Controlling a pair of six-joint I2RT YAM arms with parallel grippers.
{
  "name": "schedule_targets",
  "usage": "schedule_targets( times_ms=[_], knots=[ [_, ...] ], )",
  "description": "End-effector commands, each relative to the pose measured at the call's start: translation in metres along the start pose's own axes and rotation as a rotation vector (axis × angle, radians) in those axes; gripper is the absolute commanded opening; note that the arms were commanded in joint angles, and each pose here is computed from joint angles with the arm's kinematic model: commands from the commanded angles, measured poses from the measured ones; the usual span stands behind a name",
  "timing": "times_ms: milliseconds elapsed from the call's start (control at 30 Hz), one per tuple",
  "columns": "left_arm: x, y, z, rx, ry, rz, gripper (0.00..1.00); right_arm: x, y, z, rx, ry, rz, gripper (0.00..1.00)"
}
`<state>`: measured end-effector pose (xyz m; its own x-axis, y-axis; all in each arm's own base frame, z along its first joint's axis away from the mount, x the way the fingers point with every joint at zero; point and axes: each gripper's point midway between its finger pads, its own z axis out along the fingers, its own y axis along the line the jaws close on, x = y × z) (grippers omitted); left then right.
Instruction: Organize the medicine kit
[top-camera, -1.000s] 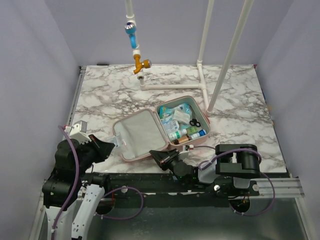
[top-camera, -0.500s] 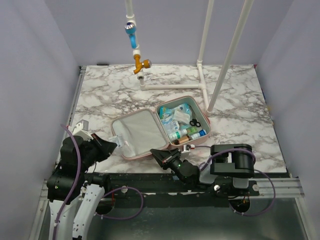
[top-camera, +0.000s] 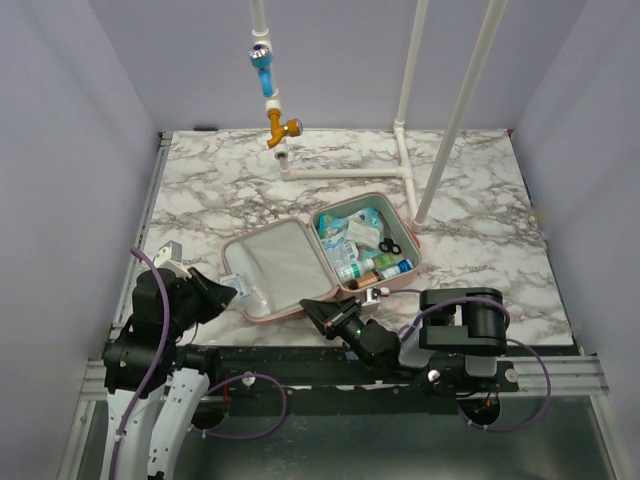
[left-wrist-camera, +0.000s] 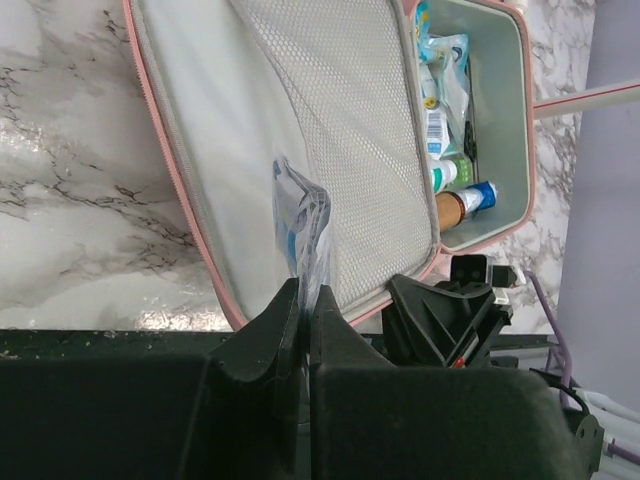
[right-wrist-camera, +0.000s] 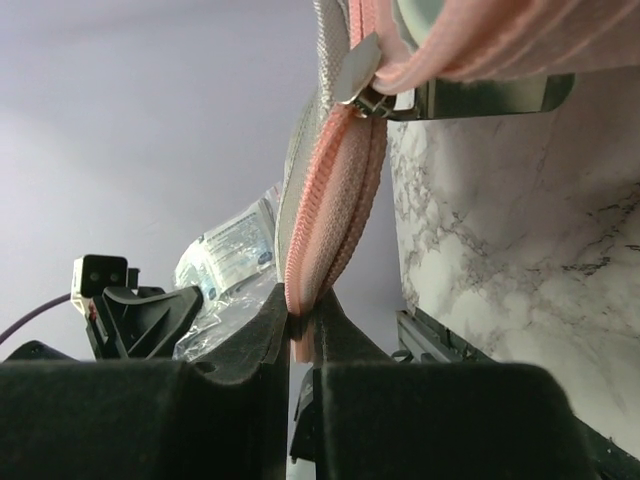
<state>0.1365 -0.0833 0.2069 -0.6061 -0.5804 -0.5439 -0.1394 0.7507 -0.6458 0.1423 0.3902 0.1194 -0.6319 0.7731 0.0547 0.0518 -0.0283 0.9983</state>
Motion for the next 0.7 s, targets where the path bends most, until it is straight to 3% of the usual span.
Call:
schedule_targets(
  times_ms=[0,467,667],
  knots=[
    [-0.004,0.002,0.003,-0.004,-0.028,-0.016,0.00,0.001,0.088,-0.014,-0.262,0.041,0.191,0.01],
    [0.006,0.003,0.024,0.013,0.031,-0.052,0.00,0.004,0.124,-0.022,-0.343,0.067,0.178,0.01],
    [0.019,0.002,0.042,0.041,0.111,-0.078,0.02,0.004,0.132,-0.024,-0.363,0.073,0.175,0.01]
  ],
)
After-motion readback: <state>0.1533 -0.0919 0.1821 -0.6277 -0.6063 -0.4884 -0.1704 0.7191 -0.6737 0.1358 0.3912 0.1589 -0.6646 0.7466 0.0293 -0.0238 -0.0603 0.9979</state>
